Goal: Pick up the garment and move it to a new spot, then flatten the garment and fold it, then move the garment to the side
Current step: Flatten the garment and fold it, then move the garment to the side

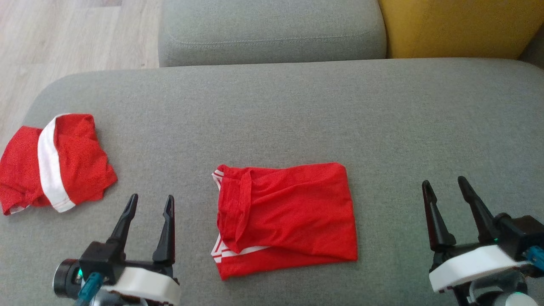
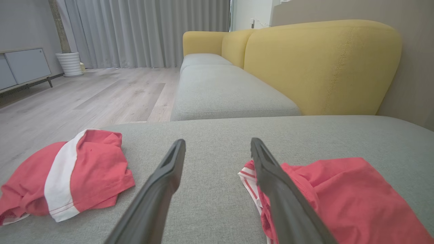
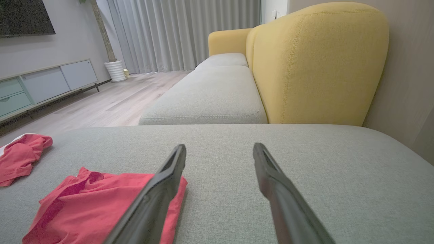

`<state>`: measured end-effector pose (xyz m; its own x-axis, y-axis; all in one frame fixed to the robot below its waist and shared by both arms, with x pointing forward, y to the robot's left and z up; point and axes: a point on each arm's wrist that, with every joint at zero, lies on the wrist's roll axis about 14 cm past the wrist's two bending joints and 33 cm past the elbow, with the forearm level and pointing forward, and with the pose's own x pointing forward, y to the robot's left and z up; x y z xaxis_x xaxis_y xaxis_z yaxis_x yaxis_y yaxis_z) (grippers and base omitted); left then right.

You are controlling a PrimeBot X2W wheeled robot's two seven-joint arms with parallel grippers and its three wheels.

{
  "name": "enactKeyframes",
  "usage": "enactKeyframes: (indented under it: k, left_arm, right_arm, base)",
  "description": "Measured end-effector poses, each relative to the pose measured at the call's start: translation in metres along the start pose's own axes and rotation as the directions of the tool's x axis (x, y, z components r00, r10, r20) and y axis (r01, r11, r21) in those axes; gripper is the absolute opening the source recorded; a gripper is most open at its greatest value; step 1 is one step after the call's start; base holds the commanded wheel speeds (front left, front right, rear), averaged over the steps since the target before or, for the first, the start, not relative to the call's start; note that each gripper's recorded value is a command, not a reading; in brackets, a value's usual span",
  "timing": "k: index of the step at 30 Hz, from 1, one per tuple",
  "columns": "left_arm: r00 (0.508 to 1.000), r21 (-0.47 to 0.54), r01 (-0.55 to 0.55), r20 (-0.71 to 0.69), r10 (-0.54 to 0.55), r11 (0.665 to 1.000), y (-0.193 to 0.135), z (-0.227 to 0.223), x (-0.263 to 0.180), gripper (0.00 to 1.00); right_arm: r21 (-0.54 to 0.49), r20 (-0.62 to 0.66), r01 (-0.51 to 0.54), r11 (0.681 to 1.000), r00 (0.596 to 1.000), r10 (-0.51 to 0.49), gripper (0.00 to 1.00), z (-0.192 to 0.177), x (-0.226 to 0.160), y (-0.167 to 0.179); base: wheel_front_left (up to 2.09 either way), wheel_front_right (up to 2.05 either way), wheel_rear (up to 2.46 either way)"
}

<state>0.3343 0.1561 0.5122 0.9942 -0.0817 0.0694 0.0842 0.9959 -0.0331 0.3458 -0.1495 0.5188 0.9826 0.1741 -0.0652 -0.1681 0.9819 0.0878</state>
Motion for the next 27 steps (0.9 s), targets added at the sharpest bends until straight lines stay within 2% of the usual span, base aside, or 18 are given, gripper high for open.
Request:
enactKeyframes:
  k: [17, 23, 27]
  left_arm:
    - [1.000, 0.001, -0.006, -0.014, 0.006, 1.000, 0.003, -0.004, 0.008, 1.00]
    - [1.000, 0.003, -0.008, 0.018, 0.007, 1.000, 0.006, 0.002, 0.025, 1.00]
    - [0.999, -0.004, -0.011, 0.043, 0.012, 1.000, 0.007, 0.007, 0.037, 1.00]
  right_arm:
    - [0.014, -0.053, 0.004, 1.000, 0.999, -0.003, 1.00, -0.017, 0.007, -0.001]
    - [0.030, -0.160, -0.017, 0.999, 0.987, 0.022, 1.00, -0.050, 0.023, 0.004]
    - [0.057, -0.252, -0.087, 0.995, 0.963, 0.099, 1.00, -0.078, 0.045, 0.026]
  base:
    - [0.00, 0.00, 0.00]
    - [0.00, 0.00, 0.00]
    - [0.00, 0.00, 0.00]
